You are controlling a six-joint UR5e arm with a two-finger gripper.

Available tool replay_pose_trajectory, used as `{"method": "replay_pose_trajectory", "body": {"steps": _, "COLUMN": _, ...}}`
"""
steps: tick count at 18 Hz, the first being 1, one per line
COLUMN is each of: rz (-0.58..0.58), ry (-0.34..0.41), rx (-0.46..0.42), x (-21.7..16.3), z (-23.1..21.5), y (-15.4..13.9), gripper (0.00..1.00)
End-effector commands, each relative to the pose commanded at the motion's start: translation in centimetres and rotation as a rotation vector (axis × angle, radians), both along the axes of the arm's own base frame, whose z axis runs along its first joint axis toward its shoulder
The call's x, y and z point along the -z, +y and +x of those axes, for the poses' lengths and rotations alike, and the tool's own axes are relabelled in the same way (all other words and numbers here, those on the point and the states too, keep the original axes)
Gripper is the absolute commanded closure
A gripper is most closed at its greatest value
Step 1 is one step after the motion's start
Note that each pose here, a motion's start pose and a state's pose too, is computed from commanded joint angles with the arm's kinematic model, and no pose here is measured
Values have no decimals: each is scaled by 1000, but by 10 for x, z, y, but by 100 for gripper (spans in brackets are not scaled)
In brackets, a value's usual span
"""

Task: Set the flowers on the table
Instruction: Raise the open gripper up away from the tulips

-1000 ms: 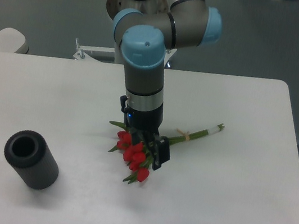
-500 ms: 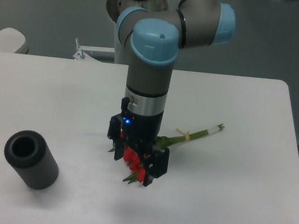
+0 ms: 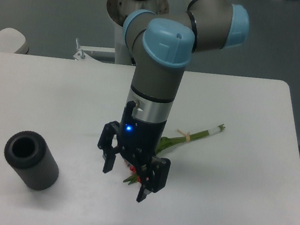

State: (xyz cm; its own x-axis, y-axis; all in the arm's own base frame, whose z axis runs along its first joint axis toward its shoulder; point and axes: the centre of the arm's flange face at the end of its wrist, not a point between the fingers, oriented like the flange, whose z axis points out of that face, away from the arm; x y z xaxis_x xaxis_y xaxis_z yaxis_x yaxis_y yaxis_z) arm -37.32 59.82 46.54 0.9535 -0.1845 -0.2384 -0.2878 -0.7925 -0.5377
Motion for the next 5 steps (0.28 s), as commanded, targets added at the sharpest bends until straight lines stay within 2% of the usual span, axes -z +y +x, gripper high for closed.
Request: {"method": "replay_pose_trajectory", "body": {"steps": 5, "rz": 3, "ry": 0, "rx": 3, "x": 0, "z": 0, "y": 1, "gripper": 1}}
